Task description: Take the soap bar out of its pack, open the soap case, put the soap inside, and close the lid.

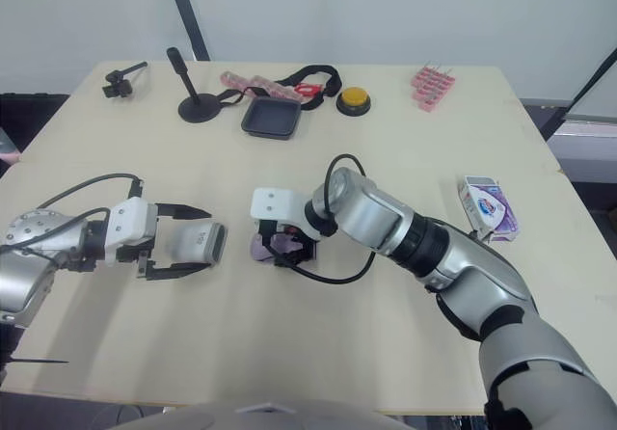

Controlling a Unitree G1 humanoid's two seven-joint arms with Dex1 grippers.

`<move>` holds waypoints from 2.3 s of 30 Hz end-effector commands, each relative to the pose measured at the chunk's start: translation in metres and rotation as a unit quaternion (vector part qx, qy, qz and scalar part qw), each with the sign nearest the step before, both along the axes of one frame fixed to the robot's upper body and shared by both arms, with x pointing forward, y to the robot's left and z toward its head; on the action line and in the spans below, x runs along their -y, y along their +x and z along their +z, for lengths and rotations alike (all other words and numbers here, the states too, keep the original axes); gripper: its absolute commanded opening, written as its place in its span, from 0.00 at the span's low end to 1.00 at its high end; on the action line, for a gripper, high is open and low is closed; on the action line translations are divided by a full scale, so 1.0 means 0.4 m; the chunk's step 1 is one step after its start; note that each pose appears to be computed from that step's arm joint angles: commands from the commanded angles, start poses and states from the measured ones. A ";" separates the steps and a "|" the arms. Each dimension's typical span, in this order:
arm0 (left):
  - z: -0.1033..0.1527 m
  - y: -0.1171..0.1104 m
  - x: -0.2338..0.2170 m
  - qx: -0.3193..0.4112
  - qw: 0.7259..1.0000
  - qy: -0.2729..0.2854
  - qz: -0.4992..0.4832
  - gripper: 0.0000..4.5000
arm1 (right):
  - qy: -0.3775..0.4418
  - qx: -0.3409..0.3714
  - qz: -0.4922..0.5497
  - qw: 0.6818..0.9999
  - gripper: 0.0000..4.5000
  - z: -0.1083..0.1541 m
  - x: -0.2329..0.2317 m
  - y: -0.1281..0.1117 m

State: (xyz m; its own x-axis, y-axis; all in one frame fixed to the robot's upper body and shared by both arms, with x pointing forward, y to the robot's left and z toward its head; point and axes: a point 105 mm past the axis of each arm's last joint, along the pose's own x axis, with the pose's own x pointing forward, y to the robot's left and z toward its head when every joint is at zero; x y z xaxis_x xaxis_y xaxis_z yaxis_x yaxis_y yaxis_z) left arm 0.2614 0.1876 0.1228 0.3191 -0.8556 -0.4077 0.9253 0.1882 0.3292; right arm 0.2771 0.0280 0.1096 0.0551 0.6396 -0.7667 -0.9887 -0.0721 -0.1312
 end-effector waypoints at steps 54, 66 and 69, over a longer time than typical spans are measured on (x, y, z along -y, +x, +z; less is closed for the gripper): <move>-0.016 0.044 -0.101 -0.054 0.996 0.069 0.009 1.00 | 0.356 0.043 -0.034 0.933 1.00 0.098 0.272 -0.115; -0.067 0.059 -0.131 -0.074 0.992 0.096 0.020 1.00 | 0.352 0.045 -0.032 0.934 1.00 0.106 0.263 -0.127; -0.086 0.060 -0.134 -0.078 0.991 0.104 0.019 1.00 | 0.349 0.047 -0.033 0.935 1.00 0.102 0.265 -0.126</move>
